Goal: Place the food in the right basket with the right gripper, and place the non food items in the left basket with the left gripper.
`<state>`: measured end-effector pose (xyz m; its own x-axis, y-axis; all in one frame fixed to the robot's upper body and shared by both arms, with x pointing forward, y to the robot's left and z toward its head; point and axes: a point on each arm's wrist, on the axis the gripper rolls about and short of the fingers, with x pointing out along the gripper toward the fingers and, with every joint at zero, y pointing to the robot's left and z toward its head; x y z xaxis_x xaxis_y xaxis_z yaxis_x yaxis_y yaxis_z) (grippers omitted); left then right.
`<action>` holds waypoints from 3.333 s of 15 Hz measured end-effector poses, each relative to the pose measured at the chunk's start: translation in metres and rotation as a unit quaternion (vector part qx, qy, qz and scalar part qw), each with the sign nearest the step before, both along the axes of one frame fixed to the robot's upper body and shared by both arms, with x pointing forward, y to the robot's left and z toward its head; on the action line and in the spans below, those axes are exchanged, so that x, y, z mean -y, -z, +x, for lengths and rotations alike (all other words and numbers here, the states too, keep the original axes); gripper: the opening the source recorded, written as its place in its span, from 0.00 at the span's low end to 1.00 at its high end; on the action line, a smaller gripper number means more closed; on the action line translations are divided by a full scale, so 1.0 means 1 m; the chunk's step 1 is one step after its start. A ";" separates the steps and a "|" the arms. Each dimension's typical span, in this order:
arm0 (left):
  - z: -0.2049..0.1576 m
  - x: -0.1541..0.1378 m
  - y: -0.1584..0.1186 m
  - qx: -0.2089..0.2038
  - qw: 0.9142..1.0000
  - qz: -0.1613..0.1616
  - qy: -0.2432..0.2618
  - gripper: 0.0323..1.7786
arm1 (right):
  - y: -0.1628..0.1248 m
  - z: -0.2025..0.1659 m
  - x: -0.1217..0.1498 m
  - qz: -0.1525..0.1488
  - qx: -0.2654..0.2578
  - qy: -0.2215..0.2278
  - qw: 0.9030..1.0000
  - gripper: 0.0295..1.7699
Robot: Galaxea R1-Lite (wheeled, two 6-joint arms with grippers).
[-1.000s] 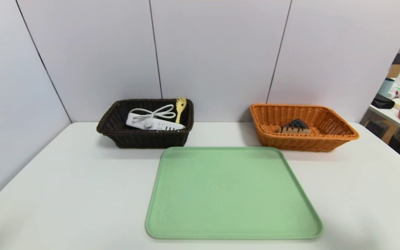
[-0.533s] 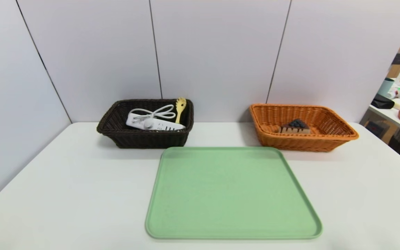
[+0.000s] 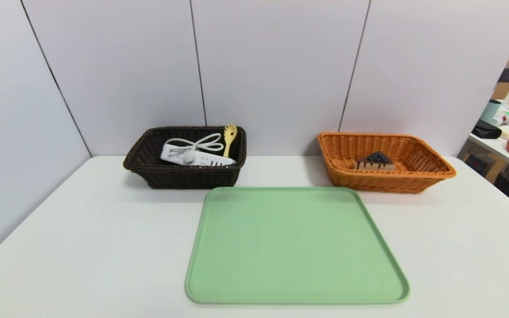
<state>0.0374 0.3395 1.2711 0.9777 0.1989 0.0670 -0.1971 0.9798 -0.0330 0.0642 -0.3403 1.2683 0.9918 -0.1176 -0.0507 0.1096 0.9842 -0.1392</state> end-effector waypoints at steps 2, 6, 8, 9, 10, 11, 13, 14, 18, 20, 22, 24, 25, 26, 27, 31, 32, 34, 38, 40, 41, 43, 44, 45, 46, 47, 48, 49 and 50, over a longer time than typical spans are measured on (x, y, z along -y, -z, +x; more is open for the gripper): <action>-0.004 0.000 0.003 0.010 1.000 0.005 0.007 0.95 | 0.005 -0.008 0.000 -0.002 0.025 -0.001 1.000 0.96; -0.009 0.002 0.011 0.031 0.998 0.028 0.047 0.95 | 0.020 -0.020 -0.001 -0.021 0.074 -0.008 0.997 0.96; -0.009 0.002 0.014 0.036 0.997 0.035 0.051 0.95 | 0.026 -0.019 -0.001 -0.023 0.102 -0.015 0.994 0.96; -0.007 0.003 0.016 0.039 0.997 0.044 0.054 0.95 | 0.031 -0.016 -0.001 -0.024 0.112 -0.017 0.993 0.96; -0.003 0.003 0.020 0.041 0.996 0.055 0.055 0.95 | 0.038 -0.011 -0.002 -0.025 0.118 -0.020 0.993 0.96; 0.001 0.003 0.023 0.047 0.995 0.066 0.054 0.95 | 0.046 -0.006 -0.002 -0.027 0.127 -0.024 0.991 0.96; 0.010 0.003 0.033 0.062 0.993 0.081 0.052 0.95 | 0.053 -0.001 -0.002 -0.032 0.156 -0.032 0.987 0.96; 0.015 0.003 0.040 0.067 0.993 0.083 0.052 0.95 | 0.056 0.000 -0.003 -0.033 0.157 -0.039 0.986 0.96; 0.028 0.004 0.065 0.058 0.993 0.078 0.067 0.95 | 0.073 0.004 -0.003 -0.029 0.085 -0.057 0.994 0.96; 0.031 0.005 0.079 0.006 0.994 0.061 0.091 0.95 | 0.080 0.005 -0.004 -0.028 0.052 -0.063 0.996 0.96; 0.031 0.006 0.087 -0.031 0.993 0.043 0.109 0.95 | 0.081 0.005 -0.004 -0.025 0.048 -0.079 0.995 0.96; 0.032 0.006 0.089 -0.035 0.993 0.020 0.113 0.95 | 0.085 0.005 -0.005 -0.006 0.030 -0.085 0.996 0.96; 0.032 0.006 0.089 -0.034 0.993 0.013 0.112 0.95 | 0.086 0.005 -0.005 0.006 0.027 -0.084 0.996 0.96; 0.032 0.006 0.089 -0.034 0.993 0.012 0.112 0.95 | 0.086 0.005 -0.005 0.023 0.028 -0.085 0.996 0.96; 0.032 0.006 0.089 -0.034 0.993 0.011 0.112 0.95 | 0.086 0.005 -0.005 0.034 0.028 -0.083 0.996 0.96; 0.032 0.006 0.089 -0.034 0.993 0.008 0.111 0.95 | 0.086 0.005 -0.004 0.060 0.029 -0.079 0.995 0.96; 0.032 0.006 0.089 -0.034 0.993 0.008 0.111 0.95 | 0.086 0.005 -0.004 0.063 0.029 -0.078 0.995 0.96; 0.032 0.006 0.089 -0.034 0.993 0.008 0.111 0.95 | 0.085 0.005 -0.004 0.064 0.030 -0.075 0.995 0.96; 0.032 0.006 0.089 -0.034 0.993 0.008 0.111 0.95 | 0.086 0.005 -0.004 0.064 0.029 -0.075 0.995 0.96; 0.032 0.006 0.089 -0.034 0.993 0.008 0.111 0.95 | 0.086 0.005 -0.004 0.063 0.030 -0.075 0.995 0.96; 0.032 0.006 0.089 -0.034 0.993 0.008 0.111 0.95 | 0.086 0.005 -0.004 0.061 0.030 -0.075 0.995 0.96; 0.032 0.006 0.089 -0.034 0.993 0.008 0.111 0.95 | 0.086 0.005 -0.004 0.061 0.030 -0.075 0.995 0.96; 0.032 0.006 0.089 -0.034 0.993 0.009 0.111 0.95 | 0.086 0.005 -0.004 0.060 0.029 -0.075 0.995 0.96; 0.032 0.006 0.089 -0.034 0.993 0.008 0.111 0.95 | 0.086 0.005 -0.004 0.062 0.029 -0.070 0.995 0.96; 0.032 0.006 0.089 -0.035 0.993 0.008 0.111 0.95 | 0.086 0.005 -0.004 0.063 0.030 -0.067 0.995 0.96; 0.032 0.006 0.089 -0.035 0.993 0.008 0.111 0.95 | 0.086 0.005 -0.004 0.063 0.030 -0.067 0.995 0.96; 0.032 0.006 0.089 -0.035 0.993 0.008 0.111 0.95 | 0.086 0.005 -0.004 0.064 0.030 -0.067 0.995 0.96; 0.032 0.006 0.089 -0.035 0.993 0.008 0.111 0.95 | 0.086 0.005 -0.004 0.065 0.030 -0.066 0.995 0.96; 0.032 0.006 0.089 -0.035 0.993 0.008 0.111 0.95 | 0.086 0.005 -0.004 0.068 0.030 -0.066 0.995 0.96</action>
